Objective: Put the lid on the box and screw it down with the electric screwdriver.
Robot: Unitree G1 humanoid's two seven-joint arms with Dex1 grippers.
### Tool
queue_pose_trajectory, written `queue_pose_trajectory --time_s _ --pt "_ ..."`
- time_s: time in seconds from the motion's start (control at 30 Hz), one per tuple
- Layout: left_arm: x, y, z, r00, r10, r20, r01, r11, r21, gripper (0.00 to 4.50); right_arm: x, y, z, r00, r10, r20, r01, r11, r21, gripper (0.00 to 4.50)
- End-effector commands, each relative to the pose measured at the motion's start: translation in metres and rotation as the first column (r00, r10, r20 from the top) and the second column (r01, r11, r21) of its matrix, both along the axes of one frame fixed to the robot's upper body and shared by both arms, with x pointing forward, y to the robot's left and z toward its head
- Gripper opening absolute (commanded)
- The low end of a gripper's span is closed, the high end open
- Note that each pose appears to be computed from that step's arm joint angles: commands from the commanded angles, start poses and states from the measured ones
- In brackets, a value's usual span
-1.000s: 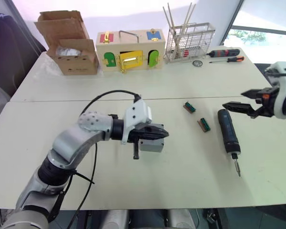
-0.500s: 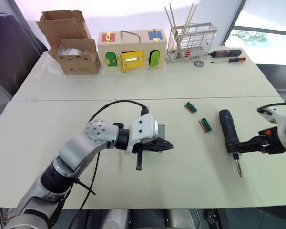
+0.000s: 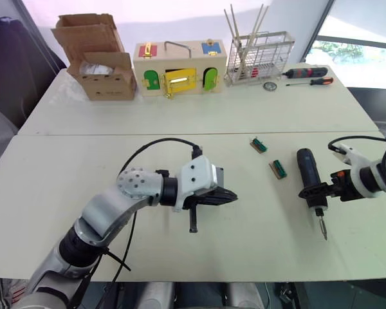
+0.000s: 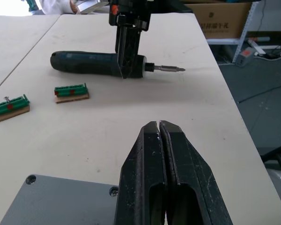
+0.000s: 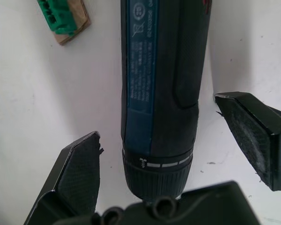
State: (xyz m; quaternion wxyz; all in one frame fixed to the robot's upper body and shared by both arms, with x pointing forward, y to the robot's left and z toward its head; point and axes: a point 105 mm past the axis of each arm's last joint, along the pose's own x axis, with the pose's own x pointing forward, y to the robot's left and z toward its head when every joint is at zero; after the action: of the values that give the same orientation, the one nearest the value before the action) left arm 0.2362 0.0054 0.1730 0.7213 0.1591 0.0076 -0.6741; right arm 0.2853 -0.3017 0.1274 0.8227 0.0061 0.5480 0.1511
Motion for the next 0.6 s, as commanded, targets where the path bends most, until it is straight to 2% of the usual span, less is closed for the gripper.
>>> queue_pose_trajectory --time_s 0.03,0.07,0.1,0.3,0.53,0.6 --pt "-0.006 -0.003 0.005 1.0 -0.007 0.021 0.007 1.0 -0.018 0.0 0.001 0.0 -0.013 0.999 0.032 -0.04 -0.034 0.997 -0.065 4.47" --pt "-0.006 -0.003 0.004 1.0 -0.002 0.021 0.002 1.0 -0.019 0.0 0.003 -0.001 -0.015 0.998 0.042 -0.04 -0.046 0.995 -0.085 3.98" --pt "-0.005 -0.004 0.004 1.0 0.003 0.022 -0.002 1.0 -0.019 0.0 0.003 0.0 -0.017 0.997 0.061 -0.047 -0.065 0.994 -0.092 3.82" --pt "-0.003 -0.003 0.004 0.999 0.024 0.024 -0.024 1.0 -0.02 0.0 -0.005 0.0 -0.024 0.988 0.115 -0.101 -0.126 0.986 -0.112 1.88" --pt "0.0 -0.004 0.004 0.999 0.019 0.031 -0.019 1.0 -0.015 0.0 -0.004 0.002 -0.026 0.989 0.119 -0.086 -0.127 0.987 -0.098 1.84" --pt "0.001 -0.003 0.004 0.999 0.016 0.032 -0.016 1.0 -0.015 0.0 0.004 -0.003 -0.022 0.995 0.097 -0.04 -0.1 0.989 -0.108 1.84"
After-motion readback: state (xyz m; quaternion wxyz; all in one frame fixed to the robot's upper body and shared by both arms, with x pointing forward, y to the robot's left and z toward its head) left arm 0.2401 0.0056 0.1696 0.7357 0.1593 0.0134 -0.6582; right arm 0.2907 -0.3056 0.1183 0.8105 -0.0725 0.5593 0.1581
